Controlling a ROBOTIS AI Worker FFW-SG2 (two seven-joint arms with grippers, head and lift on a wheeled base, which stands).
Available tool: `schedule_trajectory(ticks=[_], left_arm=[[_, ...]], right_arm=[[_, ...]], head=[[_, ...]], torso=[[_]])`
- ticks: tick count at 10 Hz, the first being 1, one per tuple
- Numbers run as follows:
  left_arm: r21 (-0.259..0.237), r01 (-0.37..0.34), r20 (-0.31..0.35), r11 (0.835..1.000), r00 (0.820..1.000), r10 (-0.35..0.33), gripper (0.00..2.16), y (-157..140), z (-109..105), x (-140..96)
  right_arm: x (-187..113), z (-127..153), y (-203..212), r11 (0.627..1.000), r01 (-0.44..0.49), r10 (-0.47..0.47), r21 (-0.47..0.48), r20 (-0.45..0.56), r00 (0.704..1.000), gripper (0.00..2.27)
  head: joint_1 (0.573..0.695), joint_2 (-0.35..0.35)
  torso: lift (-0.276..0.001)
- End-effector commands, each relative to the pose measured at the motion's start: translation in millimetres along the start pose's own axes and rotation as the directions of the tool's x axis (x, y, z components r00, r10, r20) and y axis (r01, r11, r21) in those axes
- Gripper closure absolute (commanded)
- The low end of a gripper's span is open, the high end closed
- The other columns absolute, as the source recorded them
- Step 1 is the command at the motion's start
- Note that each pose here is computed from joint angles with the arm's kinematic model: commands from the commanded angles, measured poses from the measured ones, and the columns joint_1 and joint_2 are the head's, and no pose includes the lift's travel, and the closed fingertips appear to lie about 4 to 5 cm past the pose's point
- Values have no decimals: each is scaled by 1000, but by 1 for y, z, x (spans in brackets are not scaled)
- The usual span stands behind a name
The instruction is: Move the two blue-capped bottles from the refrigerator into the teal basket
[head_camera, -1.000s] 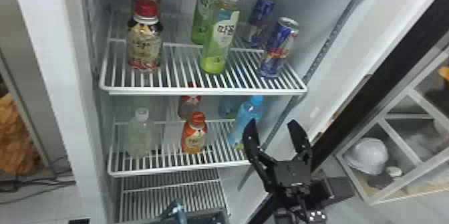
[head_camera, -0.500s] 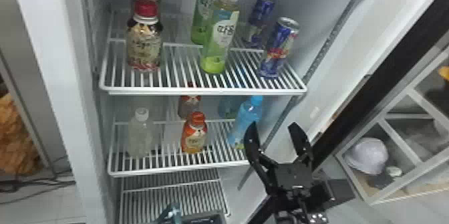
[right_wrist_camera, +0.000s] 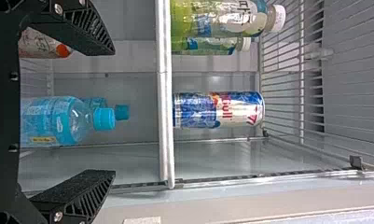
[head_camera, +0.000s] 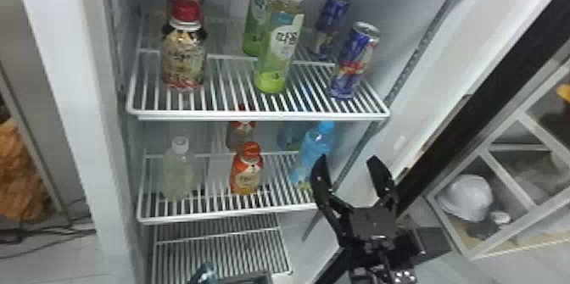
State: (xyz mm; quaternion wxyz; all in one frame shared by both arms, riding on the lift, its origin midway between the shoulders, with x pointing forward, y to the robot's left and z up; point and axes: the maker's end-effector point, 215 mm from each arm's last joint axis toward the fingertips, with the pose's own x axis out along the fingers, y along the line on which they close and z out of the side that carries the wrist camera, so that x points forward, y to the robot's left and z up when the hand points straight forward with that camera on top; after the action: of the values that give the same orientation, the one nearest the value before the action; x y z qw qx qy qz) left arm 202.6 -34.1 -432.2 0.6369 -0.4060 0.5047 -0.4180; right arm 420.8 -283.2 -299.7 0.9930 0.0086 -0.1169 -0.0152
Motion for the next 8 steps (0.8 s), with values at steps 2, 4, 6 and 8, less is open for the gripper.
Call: schedule_trajectory(ticks=[2, 4, 6, 8], left_arm=[[-3, -5, 6, 1000, 1000, 5, 1108, 2, 1, -2], [-1, -3, 7, 1000, 1000, 3, 1108, 1, 1, -2], [1, -2, 10, 1000, 1000, 2, 1108, -1, 1, -3], [-1, -3, 10, 1000, 1000, 3, 1108, 0, 0, -3]], right_arm=[[1, -6, -2, 1000, 4, -4, -6, -15, 1000, 101], [6, -17, -6, 999, 3, -5, -33, -40, 999, 87], [12, -29, -5, 999, -10, 8, -38, -59, 998, 84], [23, -38, -6, 999, -16, 13, -45, -69, 998, 84]], head=[[695, -350], [695, -350], [695, -350], [695, -350]], torso=[[-136], [-136], [-136], [-136]])
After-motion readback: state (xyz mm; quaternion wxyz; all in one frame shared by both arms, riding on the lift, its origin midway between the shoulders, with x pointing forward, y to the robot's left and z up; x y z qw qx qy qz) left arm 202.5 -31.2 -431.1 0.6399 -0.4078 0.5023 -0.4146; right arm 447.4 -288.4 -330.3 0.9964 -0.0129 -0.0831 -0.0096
